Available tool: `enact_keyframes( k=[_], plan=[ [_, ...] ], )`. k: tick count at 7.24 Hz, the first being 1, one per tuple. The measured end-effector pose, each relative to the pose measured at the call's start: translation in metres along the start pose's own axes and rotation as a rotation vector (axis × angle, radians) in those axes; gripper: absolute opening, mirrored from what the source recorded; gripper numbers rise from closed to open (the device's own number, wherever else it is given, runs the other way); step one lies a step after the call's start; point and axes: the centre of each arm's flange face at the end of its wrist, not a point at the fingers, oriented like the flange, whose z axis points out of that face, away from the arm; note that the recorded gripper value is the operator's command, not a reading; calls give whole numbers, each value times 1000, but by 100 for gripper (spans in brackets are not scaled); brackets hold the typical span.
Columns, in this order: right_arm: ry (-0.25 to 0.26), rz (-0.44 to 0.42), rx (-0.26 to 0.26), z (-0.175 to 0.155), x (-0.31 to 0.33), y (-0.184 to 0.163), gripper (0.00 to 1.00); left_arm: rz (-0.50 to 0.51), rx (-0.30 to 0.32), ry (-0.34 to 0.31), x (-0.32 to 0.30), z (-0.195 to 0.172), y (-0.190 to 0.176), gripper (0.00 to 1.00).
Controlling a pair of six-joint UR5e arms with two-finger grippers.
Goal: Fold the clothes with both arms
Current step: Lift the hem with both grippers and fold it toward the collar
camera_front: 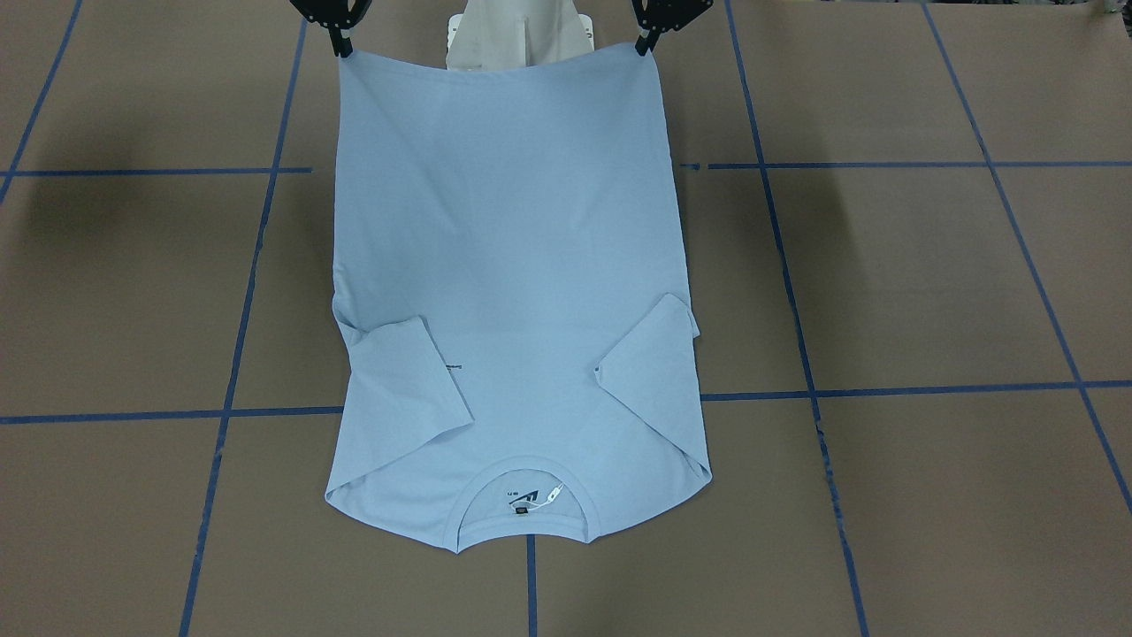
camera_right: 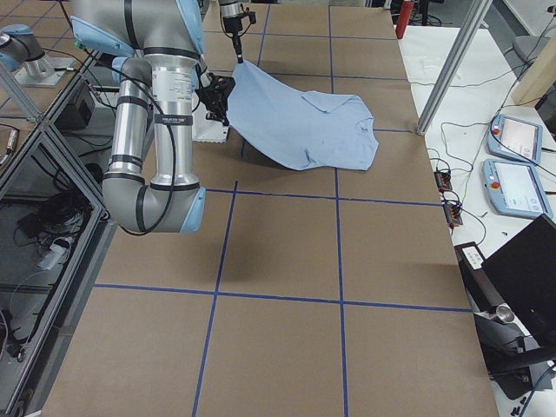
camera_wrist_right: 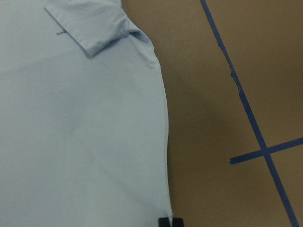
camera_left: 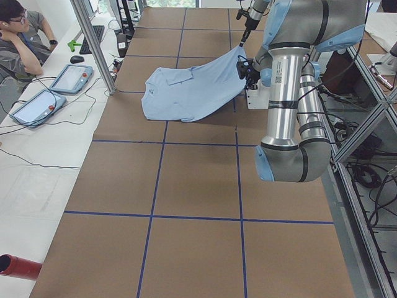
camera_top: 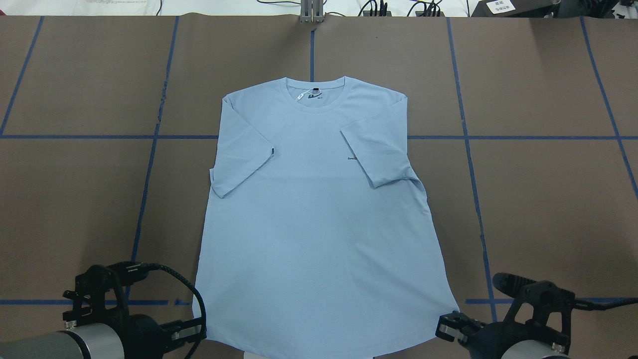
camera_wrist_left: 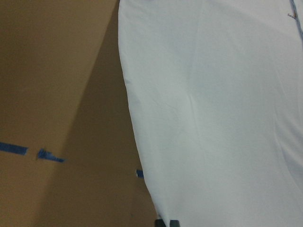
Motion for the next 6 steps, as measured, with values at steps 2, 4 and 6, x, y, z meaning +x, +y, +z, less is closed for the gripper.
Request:
enact_keyframes(
  k=[2, 4, 6],
  plan=[
    [-49, -60, 12, -26, -28, -52, 0, 80, 8, 33, 32, -30, -36, 0],
    [-49, -81, 58, -24, -60, -117, 0, 180, 101, 29, 48, -49, -92, 0],
    [-4, -73, 122, -7, -81, -180, 0, 249, 186, -39, 54, -39, -152, 0]
  ],
)
